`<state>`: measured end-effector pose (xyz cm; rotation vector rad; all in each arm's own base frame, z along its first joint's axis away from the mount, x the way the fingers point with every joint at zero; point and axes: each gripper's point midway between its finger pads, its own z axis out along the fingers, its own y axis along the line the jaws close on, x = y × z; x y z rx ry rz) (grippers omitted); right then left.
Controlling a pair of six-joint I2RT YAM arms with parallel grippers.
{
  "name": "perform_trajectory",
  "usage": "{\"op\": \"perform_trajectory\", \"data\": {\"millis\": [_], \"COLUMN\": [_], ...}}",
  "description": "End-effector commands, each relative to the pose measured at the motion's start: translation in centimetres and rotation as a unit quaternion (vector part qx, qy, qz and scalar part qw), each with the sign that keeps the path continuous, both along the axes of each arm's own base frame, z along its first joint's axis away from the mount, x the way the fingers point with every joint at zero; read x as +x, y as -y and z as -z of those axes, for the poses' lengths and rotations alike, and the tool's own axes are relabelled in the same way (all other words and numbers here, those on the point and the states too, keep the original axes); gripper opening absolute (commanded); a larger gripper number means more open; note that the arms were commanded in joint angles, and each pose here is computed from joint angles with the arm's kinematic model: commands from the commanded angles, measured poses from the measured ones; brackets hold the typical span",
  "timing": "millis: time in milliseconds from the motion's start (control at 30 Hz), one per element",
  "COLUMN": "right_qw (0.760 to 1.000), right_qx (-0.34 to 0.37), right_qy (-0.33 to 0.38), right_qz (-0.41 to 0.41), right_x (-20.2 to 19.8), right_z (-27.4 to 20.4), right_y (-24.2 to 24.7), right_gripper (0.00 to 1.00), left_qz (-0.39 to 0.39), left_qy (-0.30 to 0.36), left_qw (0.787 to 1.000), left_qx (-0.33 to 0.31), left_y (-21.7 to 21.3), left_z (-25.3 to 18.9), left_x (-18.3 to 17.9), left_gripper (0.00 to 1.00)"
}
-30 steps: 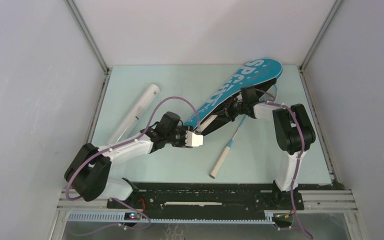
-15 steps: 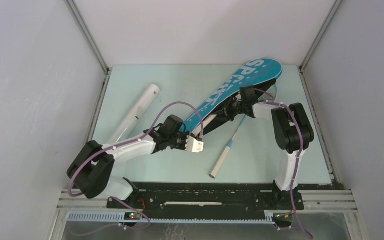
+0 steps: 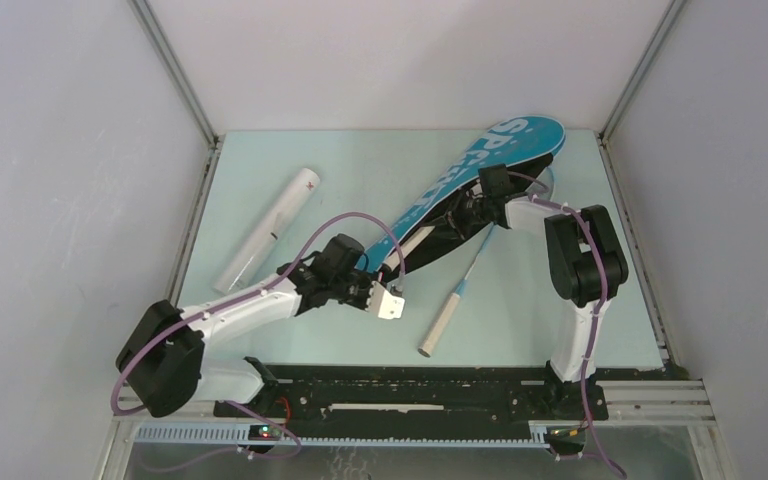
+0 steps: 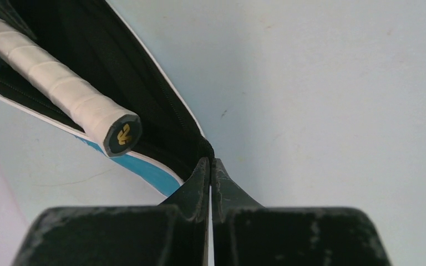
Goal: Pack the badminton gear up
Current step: Adjust the racket in the racket bag.
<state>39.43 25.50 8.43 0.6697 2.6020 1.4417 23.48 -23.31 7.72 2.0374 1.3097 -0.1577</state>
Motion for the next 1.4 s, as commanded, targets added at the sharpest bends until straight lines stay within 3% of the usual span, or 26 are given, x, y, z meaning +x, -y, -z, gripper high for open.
{"op": "perform_trajectory", "data": {"millis": [0, 233, 833, 967, 1167, 1300, 1367], "right_qw": [0.996, 0.993, 0.992, 0.991, 0.991, 0.989, 0.988], "right_qx": [-0.035, -0.076, -0.107, -0.11, -0.107, -0.115, -0.119], "right_qy": [0.085, 0.089, 0.074, 0.069, 0.082, 0.09, 0.091], "right_qz": [0.005, 0.013, 0.004, -0.008, -0.018, -0.028, -0.032], "right_x": [2.9, 3.2, 3.7, 3.2, 3.1, 2.8, 2.6], "right_z": [-1.0, 0.6, 3.7, 4.7, 3.8, 3.5, 3.6], "right_y": [0.7, 1.5, -0.5, -0.9, -0.7, -0.5, -0.5], "right_gripper": [0.0, 0.0, 0.0, 0.0, 0.02, 0.03, 0.03], "left_qz": [0.054, 0.073, 0.132, 0.139, 0.125, 0.116, 0.106], "left_qy": [-0.04, -0.056, -0.059, -0.048, -0.022, -0.01, -0.001], "left_qw": [0.998, 0.994, 0.988, 0.989, 0.992, 0.993, 0.994], "left_qx": [-0.019, -0.06, -0.059, -0.03, 0.021, 0.02, 0.016], "left_y": [0.6, 1.2, 3.4, 3.6, 2.7, 2.7, 2.7], "left_z": [-0.2, -2.2, -2.0, -0.9, 0.8, 0.5, -0.2], "left_x": [-2.9, -3.9, -5.6, -6.0, -5.2, -4.7, -4.4], "left_gripper": [0.0, 0.0, 0.0, 0.02, 0.26, 0.58, 0.68]}}
